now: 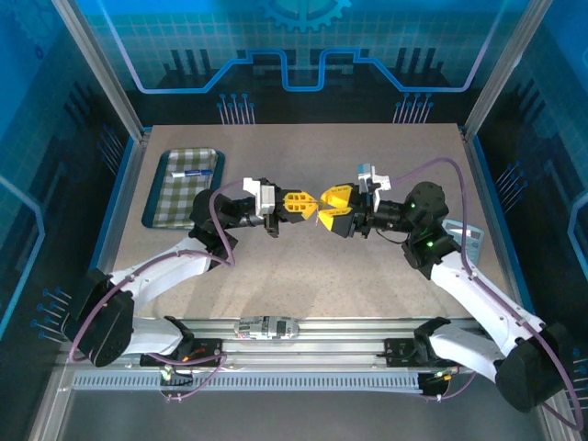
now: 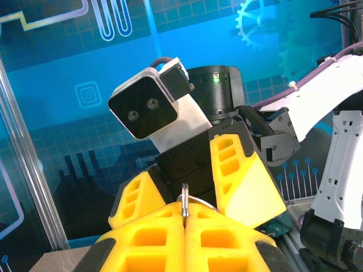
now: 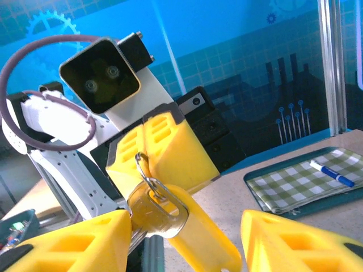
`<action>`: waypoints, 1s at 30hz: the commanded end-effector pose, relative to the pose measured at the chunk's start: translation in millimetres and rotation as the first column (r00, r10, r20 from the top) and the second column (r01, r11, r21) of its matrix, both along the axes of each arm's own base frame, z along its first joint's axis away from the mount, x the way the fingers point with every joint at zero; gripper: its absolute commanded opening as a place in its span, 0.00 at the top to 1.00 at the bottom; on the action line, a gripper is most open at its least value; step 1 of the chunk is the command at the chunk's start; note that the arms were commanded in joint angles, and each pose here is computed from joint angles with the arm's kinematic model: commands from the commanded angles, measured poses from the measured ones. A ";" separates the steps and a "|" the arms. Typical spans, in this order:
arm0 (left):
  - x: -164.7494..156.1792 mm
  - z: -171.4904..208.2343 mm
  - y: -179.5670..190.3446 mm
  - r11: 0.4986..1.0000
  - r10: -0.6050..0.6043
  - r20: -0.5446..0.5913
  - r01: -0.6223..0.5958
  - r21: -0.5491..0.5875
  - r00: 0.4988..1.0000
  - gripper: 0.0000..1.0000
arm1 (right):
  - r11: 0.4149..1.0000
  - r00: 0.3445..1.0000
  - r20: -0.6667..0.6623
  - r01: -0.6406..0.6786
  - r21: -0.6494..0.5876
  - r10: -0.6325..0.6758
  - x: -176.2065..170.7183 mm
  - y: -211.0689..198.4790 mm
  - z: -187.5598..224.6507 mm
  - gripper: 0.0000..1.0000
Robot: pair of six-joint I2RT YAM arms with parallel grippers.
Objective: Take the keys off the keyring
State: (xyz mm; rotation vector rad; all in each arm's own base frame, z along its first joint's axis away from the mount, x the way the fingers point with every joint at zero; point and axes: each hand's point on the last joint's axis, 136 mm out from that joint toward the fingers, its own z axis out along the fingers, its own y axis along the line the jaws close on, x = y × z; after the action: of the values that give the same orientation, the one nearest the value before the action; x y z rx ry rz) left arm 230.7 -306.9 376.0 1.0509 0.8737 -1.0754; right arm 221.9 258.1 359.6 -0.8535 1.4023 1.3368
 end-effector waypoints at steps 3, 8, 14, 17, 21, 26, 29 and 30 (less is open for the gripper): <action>-0.1 11.7 0.7 1.000 0.004 0.037 -0.003 -0.029 0.999 1.00 | 1.000 1.000 0.008 0.002 0.028 -0.002 -0.3 -1.9 7.9 0.46; 5.1 12.0 2.8 0.998 0.040 0.037 -0.039 -0.040 0.998 1.00 | 0.989 0.989 -0.045 0.141 0.033 -0.140 16.6 -27.0 6.2 0.53; 8.8 11.0 2.3 0.998 0.046 0.032 -0.045 -0.044 0.998 1.00 | 0.994 0.988 -0.129 0.098 0.055 -0.091 7.9 -36.4 12.2 0.59; 8.6 11.9 1.7 0.998 0.037 0.032 -0.036 -0.050 0.999 1.00 | 0.998 0.984 -0.176 -0.002 0.064 0.014 2.2 -29.4 11.6 0.62; 8.7 13.9 1.2 0.998 0.021 0.027 -0.019 -0.062 0.999 1.00 | 0.988 0.969 -0.210 -0.114 0.099 0.133 -1.2 -18.5 9.8 0.57; 9.9 14.1 1.5 0.997 0.020 0.023 -0.018 -0.070 1.000 1.00 | 0.978 0.955 -0.218 -0.181 0.107 0.201 -3.3 -8.4 6.7 0.58; 10.9 13.2 1.4 0.997 0.025 0.025 -0.023 -0.068 0.999 1.00 | 0.973 0.949 -0.223 -0.205 0.103 0.224 -6.0 -5.3 5.6 0.62; 12.0 12.6 1.5 0.997 0.029 0.025 -0.028 -0.065 0.999 1.00 | 0.973 0.948 -0.224 -0.207 0.103 0.225 -5.9 -5.1 5.0 0.63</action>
State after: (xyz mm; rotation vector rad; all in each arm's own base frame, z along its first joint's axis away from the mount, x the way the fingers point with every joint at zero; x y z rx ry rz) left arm 241.4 -309.6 372.5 1.0132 0.8752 -1.0789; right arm 229.0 251.0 352.9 -0.7597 1.5216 1.6764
